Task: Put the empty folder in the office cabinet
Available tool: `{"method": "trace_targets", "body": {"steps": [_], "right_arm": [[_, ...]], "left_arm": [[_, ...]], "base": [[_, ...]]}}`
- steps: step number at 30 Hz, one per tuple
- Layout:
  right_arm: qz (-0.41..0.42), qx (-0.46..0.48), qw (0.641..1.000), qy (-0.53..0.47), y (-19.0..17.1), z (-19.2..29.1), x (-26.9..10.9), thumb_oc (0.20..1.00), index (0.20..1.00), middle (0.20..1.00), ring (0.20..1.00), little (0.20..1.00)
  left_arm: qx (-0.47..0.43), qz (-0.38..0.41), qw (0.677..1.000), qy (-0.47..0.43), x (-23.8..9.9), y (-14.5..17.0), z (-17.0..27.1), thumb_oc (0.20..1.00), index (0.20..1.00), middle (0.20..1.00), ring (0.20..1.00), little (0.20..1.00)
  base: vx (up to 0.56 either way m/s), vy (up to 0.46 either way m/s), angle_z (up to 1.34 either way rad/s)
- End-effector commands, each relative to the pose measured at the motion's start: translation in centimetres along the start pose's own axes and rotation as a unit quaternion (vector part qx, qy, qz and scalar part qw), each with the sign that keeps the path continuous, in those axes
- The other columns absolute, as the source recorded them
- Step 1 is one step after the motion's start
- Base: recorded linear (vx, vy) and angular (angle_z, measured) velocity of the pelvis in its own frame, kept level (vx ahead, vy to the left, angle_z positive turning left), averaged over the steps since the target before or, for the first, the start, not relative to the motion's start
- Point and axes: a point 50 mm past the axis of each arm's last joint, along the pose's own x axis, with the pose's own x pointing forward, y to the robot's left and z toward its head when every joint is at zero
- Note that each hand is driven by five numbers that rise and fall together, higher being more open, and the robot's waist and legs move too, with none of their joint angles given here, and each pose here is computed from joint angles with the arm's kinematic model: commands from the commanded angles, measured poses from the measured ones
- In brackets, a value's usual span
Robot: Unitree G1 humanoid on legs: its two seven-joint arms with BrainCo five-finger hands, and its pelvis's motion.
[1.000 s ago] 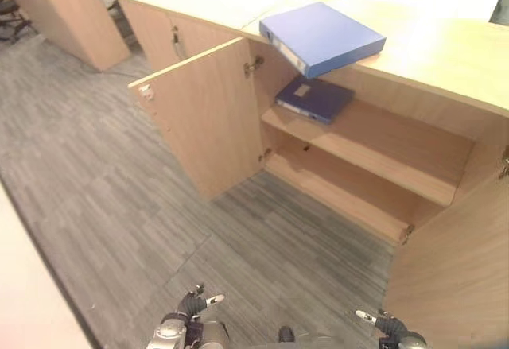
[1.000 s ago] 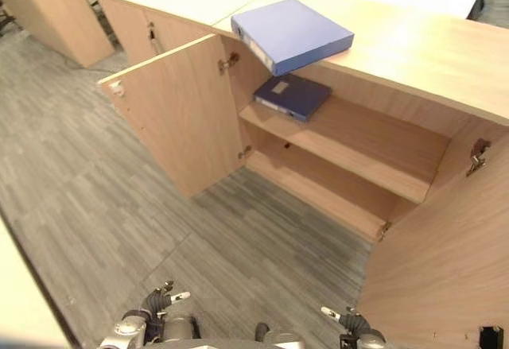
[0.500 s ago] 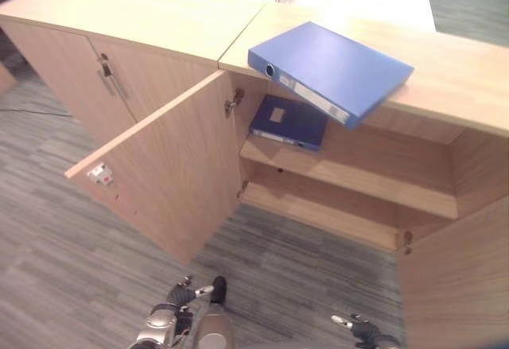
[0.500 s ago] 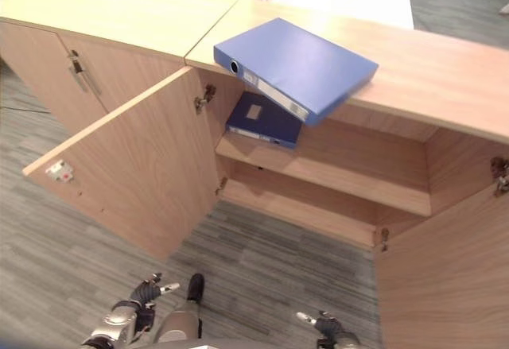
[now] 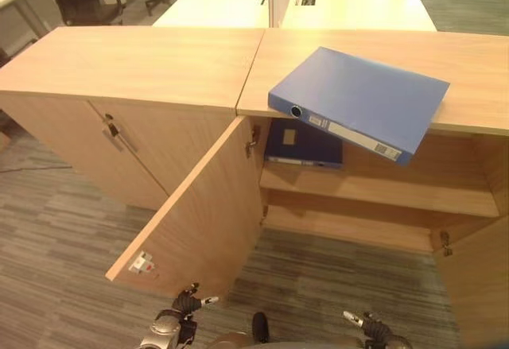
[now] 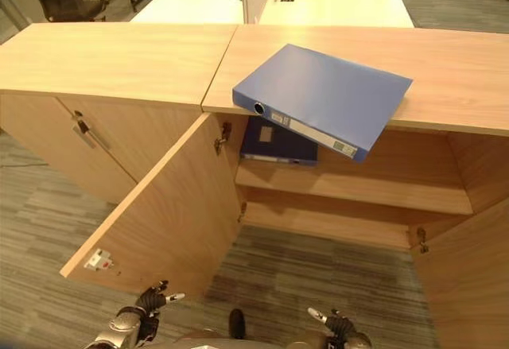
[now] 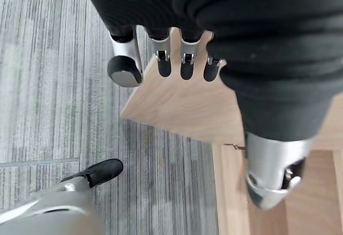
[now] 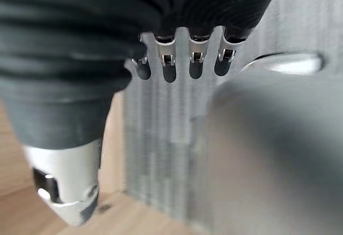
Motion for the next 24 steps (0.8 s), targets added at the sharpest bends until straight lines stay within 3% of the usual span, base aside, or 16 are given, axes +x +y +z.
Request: {"method": "trace_targets", "body": {"steps": [1,10,17,24], "right_arm": [[-0.008,-0.011,1.0,-0.022,-0.1,1.2,0.2,1.0,1.0,1.0,1.0,1.0],[-0.021,0.017,1.0,-0.013,-0.6,0.6,0.1,1.0,1.0,1.0,1.0,1.0],[-0.004,-0.023,1.0,-0.005,-1.0,0.3,-0.1,1.0,1.0,1.0,1.0,1.0],[-0.03,-0.028,0.999,0.006,-2.9,-0.3,-0.4,1.0,1.0,1.0,1.0,1.0]], "left_arm": [[-0.003,0.035,0.999,-0.026,0.1,2.5,1.4,1.0,1.0,1.0,1.0,1.0],[-0.001,0.029,0.999,-0.021,0.0,1.6,0.7,1.0,1.0,1.0,1.0,1.0],[-0.03,0.049,0.998,0.007,-0.5,2.2,-1.0,1.0,1.0,1.0,1.0,1.0],[-0.038,0.029,0.999,0.012,-0.2,0.9,-0.9,1.0,1.0,1.0,1.0,1.0]], "base": [[0.09,-0.044,-0.27],[0.09,-0.178,-0.09],[0.15,-0.531,-0.35],[0.0,-0.269,0.1]]}}
